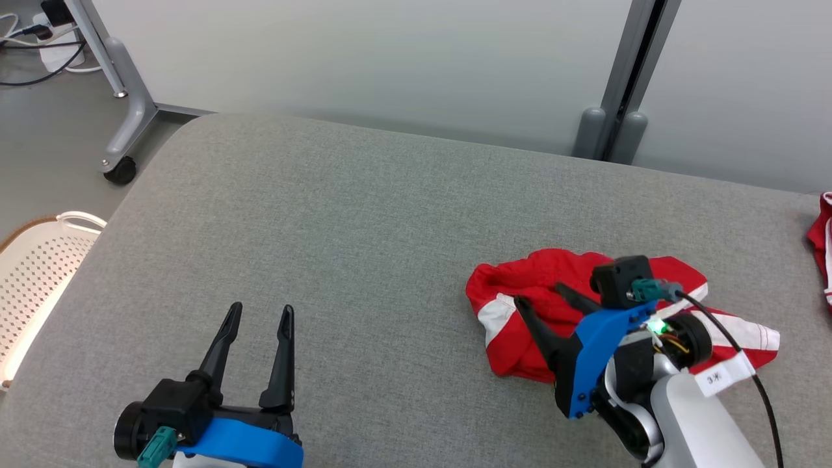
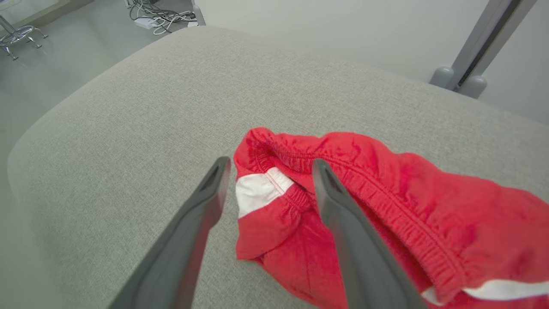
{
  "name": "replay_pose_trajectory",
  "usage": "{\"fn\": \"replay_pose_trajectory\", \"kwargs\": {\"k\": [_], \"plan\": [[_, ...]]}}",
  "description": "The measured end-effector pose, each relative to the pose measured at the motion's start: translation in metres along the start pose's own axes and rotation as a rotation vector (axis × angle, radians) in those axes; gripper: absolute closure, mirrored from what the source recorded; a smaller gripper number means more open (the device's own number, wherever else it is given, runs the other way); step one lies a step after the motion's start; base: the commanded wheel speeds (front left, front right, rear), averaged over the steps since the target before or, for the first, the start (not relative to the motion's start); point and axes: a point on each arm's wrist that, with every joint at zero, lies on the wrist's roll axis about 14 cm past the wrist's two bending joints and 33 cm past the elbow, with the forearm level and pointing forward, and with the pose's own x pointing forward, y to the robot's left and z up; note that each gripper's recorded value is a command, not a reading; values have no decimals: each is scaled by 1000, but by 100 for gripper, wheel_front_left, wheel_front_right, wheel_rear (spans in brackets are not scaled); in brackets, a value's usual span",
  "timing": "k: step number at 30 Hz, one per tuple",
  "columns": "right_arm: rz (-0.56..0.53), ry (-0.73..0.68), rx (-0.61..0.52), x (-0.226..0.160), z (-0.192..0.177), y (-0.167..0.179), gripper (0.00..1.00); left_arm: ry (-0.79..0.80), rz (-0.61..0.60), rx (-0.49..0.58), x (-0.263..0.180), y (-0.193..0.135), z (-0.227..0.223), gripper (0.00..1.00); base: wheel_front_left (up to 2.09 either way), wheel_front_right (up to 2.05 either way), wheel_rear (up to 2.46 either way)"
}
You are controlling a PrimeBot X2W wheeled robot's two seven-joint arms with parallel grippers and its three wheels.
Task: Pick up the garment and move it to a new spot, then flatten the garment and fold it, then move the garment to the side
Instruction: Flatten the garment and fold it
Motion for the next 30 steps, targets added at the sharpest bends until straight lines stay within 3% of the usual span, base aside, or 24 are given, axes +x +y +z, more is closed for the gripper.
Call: {"fn": "replay_pose_trajectory", "kwargs": {"k": [5,17,23,30], "plan": [[-59,-33,44,-18,-21,-14,0,2,-22,-6,3,-7,-2,0,0,0,0],[-303,-478,-2,-100,14,-69,0,-6,-89,-10,13,-27,-1,0,0,0,0],[-477,-545,-3,-143,7,-113,0,7,-89,-12,14,-27,-5,0,0,0,0],[-578,-529,19,-173,-6,-132,0,22,-90,-23,12,-28,-10,0,0,0,0]]}}
